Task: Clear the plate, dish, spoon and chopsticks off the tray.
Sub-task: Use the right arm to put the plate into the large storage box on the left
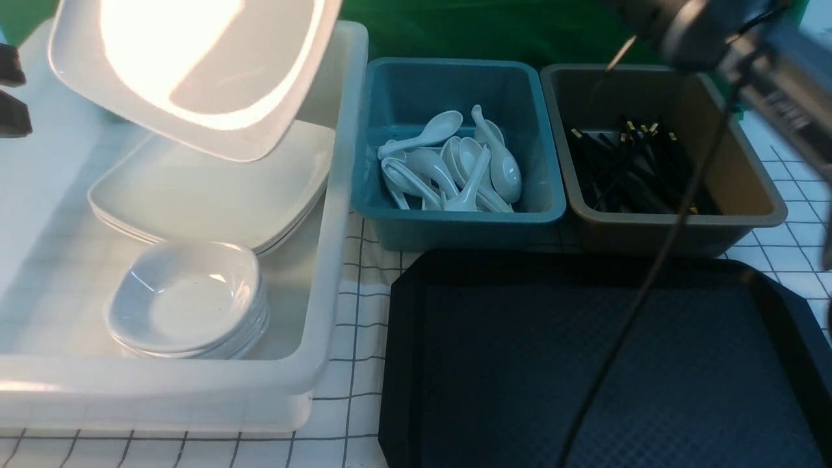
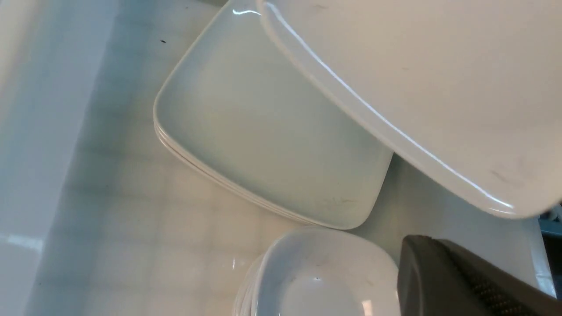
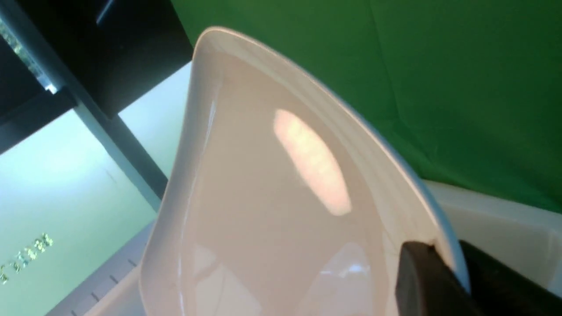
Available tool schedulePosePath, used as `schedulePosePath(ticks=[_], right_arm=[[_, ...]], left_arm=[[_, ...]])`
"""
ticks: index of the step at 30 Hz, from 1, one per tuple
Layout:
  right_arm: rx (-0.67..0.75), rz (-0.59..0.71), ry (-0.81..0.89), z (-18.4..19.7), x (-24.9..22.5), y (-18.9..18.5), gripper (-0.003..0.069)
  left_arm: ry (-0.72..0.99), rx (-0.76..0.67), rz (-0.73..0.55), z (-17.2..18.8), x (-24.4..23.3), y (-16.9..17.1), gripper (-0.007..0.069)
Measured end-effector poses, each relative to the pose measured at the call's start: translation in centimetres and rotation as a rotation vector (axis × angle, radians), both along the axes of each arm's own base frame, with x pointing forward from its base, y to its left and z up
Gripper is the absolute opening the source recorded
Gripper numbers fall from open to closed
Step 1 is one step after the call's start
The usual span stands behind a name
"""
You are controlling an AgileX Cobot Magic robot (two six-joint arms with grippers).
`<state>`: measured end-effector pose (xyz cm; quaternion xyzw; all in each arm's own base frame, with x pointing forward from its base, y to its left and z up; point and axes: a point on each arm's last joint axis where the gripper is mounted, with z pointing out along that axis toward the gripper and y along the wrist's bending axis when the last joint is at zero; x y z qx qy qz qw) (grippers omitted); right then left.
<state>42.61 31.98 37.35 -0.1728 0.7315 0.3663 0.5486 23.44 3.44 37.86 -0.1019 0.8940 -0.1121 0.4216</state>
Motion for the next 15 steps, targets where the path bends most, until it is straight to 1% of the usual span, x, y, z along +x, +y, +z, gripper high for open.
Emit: schedulePosePath(ticks=[4, 7, 10, 11, 13, 15], right_arm=[[0.022, -0.036, -0.024, -3.0, 0.5, 2.4, 0.0039], [0.026, -0.057, -0.026, -4.9, 1.0, 3.4, 0.0039], [0.022, -0.067, -0.022, -6.0, 1.3, 3.7, 0.0039], [0.014, -0.071, -0.013, -6.9, 1.6, 3.8, 0.0039], [0.01, -0.073, -0.01, -7.3, 1.7, 3.9, 0.0039], [0.002, -0.074, 0.0, -8.1, 1.9, 4.1, 0.0039]], left_arm=[[0.001, 0.001, -0.002, 0.0, 0.0, 0.0, -0.0002], [0.0, 0.002, -0.002, 0.0, 0.0, 0.0, -0.0002], [0.0, 0.005, -0.004, 0.0, 0.0, 0.0, -0.0002], [-0.001, 0.01, -0.006, 0.0, 0.0, 0.0, -0.0002], [-0.003, 0.017, -0.011, 0.0, 0.0, 0.0, -0.0002], [-0.018, 0.054, -0.032, 0.1, 0.1, 0.1, -0.0002]])
